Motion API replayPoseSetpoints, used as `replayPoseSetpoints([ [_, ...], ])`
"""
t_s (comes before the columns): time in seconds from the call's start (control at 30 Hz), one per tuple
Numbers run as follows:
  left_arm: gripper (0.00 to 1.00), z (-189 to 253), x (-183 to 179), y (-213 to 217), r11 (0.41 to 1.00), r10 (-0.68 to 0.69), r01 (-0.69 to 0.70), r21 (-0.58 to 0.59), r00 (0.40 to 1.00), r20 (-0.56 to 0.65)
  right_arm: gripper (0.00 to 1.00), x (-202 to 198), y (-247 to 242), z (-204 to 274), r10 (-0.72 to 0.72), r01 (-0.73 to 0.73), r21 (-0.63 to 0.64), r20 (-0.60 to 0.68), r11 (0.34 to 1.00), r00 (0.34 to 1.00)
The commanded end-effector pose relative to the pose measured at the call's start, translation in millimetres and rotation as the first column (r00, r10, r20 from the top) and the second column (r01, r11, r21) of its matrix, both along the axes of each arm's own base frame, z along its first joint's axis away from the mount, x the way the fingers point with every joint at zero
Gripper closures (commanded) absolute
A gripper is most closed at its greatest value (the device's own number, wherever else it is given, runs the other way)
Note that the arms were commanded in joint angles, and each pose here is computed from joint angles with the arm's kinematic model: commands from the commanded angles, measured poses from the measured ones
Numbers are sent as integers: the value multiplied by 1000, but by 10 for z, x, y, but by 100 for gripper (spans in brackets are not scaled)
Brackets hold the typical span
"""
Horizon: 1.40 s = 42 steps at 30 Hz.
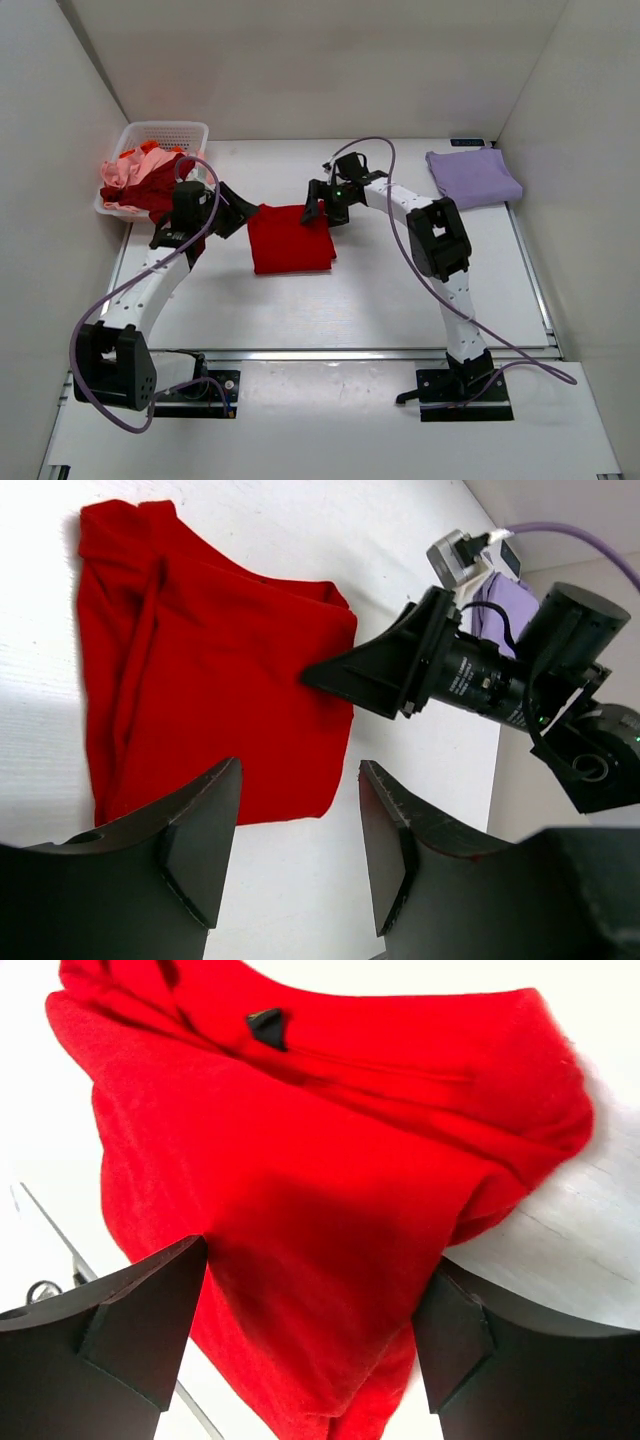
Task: Fold and stack the t-shirts
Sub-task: Put the neatly folded tshirt into the corner of the board with the right arm
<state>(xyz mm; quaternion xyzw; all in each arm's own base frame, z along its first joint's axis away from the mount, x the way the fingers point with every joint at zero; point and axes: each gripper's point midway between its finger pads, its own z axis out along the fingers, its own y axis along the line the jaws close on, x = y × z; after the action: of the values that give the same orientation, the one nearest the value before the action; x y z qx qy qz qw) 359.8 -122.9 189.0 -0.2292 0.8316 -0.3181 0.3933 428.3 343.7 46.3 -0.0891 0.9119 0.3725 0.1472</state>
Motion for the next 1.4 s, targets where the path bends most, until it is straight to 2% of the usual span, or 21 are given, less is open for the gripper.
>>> replayPoseSetpoints([
  [0.0,39,150,-60,-5,1000,-14,14,-14,999,31,23,-444,-184,-781,-18,-32,-275,-178,961,984],
  [0.03,39,160,-78,-2,1000,-15,15,-19,1000,28,22,-395,-136,-705,1,-45,-296,-147,954,989],
  [0.07,39,153,-82,-4,1000,-16,16,-17,1000,26,22,-378,-200,-749,-7,-48,-370,-146,928,989],
  [0.1,39,174,-87,-2,1000,-14,14,-18,999,31,21,-539,-251,-918,0,-91,-432,-207,897,978],
  [0.13,39,157,-95,11,1000,-11,12,-16,1000,26,21,-439,-206,-833,10,-85,-459,-165,884,986],
  [0.23,39,177,-112,0,999,-11,12,-32,1000,28,22,-556,-335,-995,12,-149,-599,-227,787,974],
  [0.3,39,182,-120,-1,999,-12,13,-33,1000,28,24,-506,-347,-1130,8,-156,-655,-223,740,975],
  [0.33,39,206,-117,14,999,-6,8,-37,999,36,31,-544,-324,-1145,13,-168,-664,-232,729,973],
  [0.37,39,215,-116,29,999,-5,6,-34,999,37,43,-576,-338,-1215,12,-182,-684,-245,707,969],
  [0.43,39,205,-134,41,1000,-3,4,-27,1000,30,78,-627,-378,-1260,0,-187,-706,-256,683,967],
  [0.47,39,231,-111,60,1000,3,-2,-18,999,37,100,-632,-404,-1257,-6,-172,-736,-232,654,973],
  [0.6,38,250,-111,69,1000,4,-3,-21,999,42,99,-485,-483,-1016,-26,-84,-794,-124,602,992],
  [0.67,39,252,-101,52,1000,-2,3,-18,999,43,100,-305,-463,-778,-25,-20,-785,-46,619,999],
  [0.83,39,224,-121,22,1000,-13,14,-28,999,34,100,208,-375,281,-8,156,-676,217,721,976],
  [0.93,39,228,-108,22,1000,-11,12,-26,999,34,99,392,-601,750,-23,231,-646,313,727,949],
  [1.0,39,256,-92,31,1000,-8,9,-23,999,43,100,515,-897,888,-51,262,-641,328,722,943],
  [1.13,39,227,-113,-78,998,-44,45,-43,999,30,100,691,-1507,969,-18,305,-708,382,637,924],
  [1.2,39,202,-101,-72,998,-41,42,-37,999,24,100,750,-1711,1000,0,324,-719,411,615,912],
  [1.33,39,184,-90,-85,998,-54,55,-33,998,21,100,850,-2138,1124,31,330,-694,452,640,892],
  [1.37,39,200,-81,-82,998,-56,57,-36,998,25,100,853,-2120,1187,45,322,-674,467,665,883],
])
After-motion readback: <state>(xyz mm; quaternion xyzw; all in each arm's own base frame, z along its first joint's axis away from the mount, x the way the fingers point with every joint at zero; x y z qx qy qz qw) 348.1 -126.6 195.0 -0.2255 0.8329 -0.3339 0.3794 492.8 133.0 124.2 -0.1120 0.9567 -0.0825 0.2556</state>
